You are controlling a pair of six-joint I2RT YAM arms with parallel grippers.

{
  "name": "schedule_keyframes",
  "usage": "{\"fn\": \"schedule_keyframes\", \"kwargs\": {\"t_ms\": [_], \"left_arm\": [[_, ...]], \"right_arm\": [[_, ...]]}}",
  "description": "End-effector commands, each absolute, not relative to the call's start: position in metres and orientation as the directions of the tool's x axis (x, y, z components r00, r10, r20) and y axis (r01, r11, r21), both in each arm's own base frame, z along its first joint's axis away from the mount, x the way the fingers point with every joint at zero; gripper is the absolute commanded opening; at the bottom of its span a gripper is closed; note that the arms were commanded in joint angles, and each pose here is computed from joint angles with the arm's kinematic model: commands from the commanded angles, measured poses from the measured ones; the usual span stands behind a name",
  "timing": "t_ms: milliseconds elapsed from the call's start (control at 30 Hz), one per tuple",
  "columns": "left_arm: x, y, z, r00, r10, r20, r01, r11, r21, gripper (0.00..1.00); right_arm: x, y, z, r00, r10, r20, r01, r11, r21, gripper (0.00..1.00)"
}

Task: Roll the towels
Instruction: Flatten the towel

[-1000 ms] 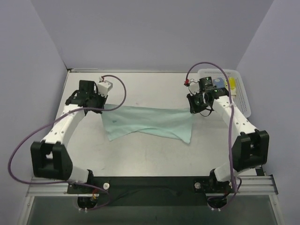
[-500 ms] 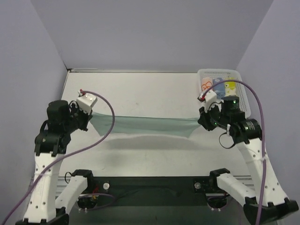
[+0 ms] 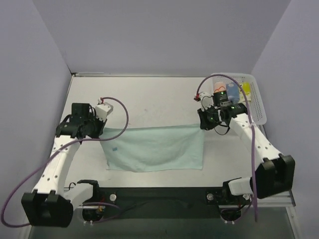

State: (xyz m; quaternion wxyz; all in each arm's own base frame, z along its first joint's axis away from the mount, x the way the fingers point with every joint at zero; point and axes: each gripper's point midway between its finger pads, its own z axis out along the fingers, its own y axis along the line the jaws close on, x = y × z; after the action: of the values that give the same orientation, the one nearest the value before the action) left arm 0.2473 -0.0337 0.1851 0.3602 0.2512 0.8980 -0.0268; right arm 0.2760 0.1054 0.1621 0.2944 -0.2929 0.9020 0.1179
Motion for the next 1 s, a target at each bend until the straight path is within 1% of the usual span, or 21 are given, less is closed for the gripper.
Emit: {"fn": "schedule_keyframes", "kwargs": {"t_ms": [0,33,67,100,133,167,233,267,333,367,433,467,567,600,667,700,733,767,833,867,967], "left_arm": [[0.294,-0.023,0.153,-0.639,0.443,-0.629,0.436,0.882,0.179,0.00],[0.310,-0.023,0.149,-0.631,0.427,-0.648,0.415,0.891,0.183,0.00],[0.319,-0.022,0.123,-0.678,0.424,-0.600,0.418,0.894,0.161,0.00],[0.329,-0.023,0.116,-0.687,0.421,-0.593,0.418,0.896,0.151,0.00],[0.341,-0.024,0.110,-0.690,0.417,-0.592,0.417,0.897,0.146,0.00],[0.347,-0.025,0.084,-0.732,0.414,-0.541,0.423,0.899,0.115,0.00],[0.375,-0.026,0.079,-0.725,0.402,-0.559,0.413,0.903,0.114,0.00],[0.381,-0.025,0.058,-0.754,0.402,-0.520,0.413,0.905,0.100,0.00],[0.409,-0.027,0.059,-0.741,0.401,-0.538,0.411,0.905,0.109,0.00],[0.416,-0.026,0.043,-0.761,0.399,-0.512,0.412,0.906,0.095,0.00],[0.439,-0.030,0.046,-0.750,0.393,-0.533,0.408,0.908,0.095,0.00],[0.443,-0.030,0.033,-0.763,0.390,-0.515,0.408,0.909,0.085,0.00],[0.462,-0.033,0.029,-0.756,0.394,-0.522,0.414,0.906,0.083,0.00],[0.466,-0.034,0.030,-0.754,0.396,-0.524,0.419,0.904,0.081,0.00],[0.469,-0.039,0.037,-0.750,0.408,-0.520,0.449,0.892,0.052,0.24],[0.468,-0.038,0.041,-0.752,0.402,-0.523,0.450,0.892,0.039,0.39],[0.466,-0.039,0.046,-0.754,0.390,-0.528,0.447,0.894,0.023,0.49],[0.467,-0.037,0.062,-0.742,0.381,-0.552,0.435,0.900,0.037,0.69],[0.467,-0.026,0.080,-0.751,0.343,-0.565,0.382,0.923,0.053,0.85],[0.466,-0.024,0.102,-0.730,0.332,-0.598,0.371,0.926,0.061,0.97],[0.452,-0.019,0.152,-0.683,0.252,-0.685,0.350,0.937,-0.004,0.97]], "right_arm": [[0.326,0.108,0.141,-0.668,-0.472,-0.576,-0.570,0.822,-0.013,0.00],[0.341,0.112,0.142,-0.658,-0.472,-0.586,-0.570,0.821,-0.021,0.00],[0.351,0.115,0.136,-0.662,-0.480,-0.575,-0.573,0.819,-0.024,0.00],[0.359,0.118,0.112,-0.691,-0.497,-0.526,-0.578,0.816,-0.012,0.00],[0.377,0.122,0.114,-0.679,-0.495,-0.542,-0.573,0.819,-0.031,0.00],[0.385,0.121,0.090,-0.707,-0.504,-0.496,-0.566,0.824,-0.031,0.00],[0.400,0.123,0.078,-0.720,-0.499,-0.482,-0.550,0.834,-0.042,0.00],[0.409,0.123,0.065,-0.732,-0.504,-0.458,-0.546,0.837,-0.049,0.00],[0.419,0.118,0.055,-0.738,-0.516,-0.435,-0.535,0.840,-0.088,0.00],[0.422,0.117,0.051,-0.737,-0.523,-0.428,-0.536,0.838,-0.102,0.00],[0.435,0.113,0.043,-0.736,-0.535,-0.415,-0.527,0.837,-0.144,0.00],[0.438,0.114,0.036,-0.742,-0.536,-0.402,-0.524,0.838,-0.151,0.00],[0.455,0.114,0.041,-0.743,-0.517,-0.426,-0.496,0.852,-0.169,0.00],[0.462,0.115,0.045,-0.736,-0.515,-0.439,-0.491,0.853,-0.177,0.03],[0.467,0.113,0.048,-0.730,-0.523,-0.439,-0.489,0.849,-0.199,0.32],[0.472,0.112,0.055,-0.723,-0.521,-0.453,-0.483,0.850,-0.207,0.46],[0.473,0.111,0.061,-0.718,-0.522,-0.460,-0.482,0.850,-0.212,0.57],[0.474,0.112,0.076,-0.704,-0.521,-0.483,-0.483,0.849,-0.212,0.65],[0.468,0.113,0.096,-0.688,-0.535,-0.491,-0.507,0.838,-0.202,0.70],[0.463,0.118,0.115,-0.667,-0.536,-0.518,-0.525,0.831,-0.183,0.75],[0.433,0.121,0.142,-0.650,-0.551,-0.523,-0.573,0.808,-0.138,0.81]]}}
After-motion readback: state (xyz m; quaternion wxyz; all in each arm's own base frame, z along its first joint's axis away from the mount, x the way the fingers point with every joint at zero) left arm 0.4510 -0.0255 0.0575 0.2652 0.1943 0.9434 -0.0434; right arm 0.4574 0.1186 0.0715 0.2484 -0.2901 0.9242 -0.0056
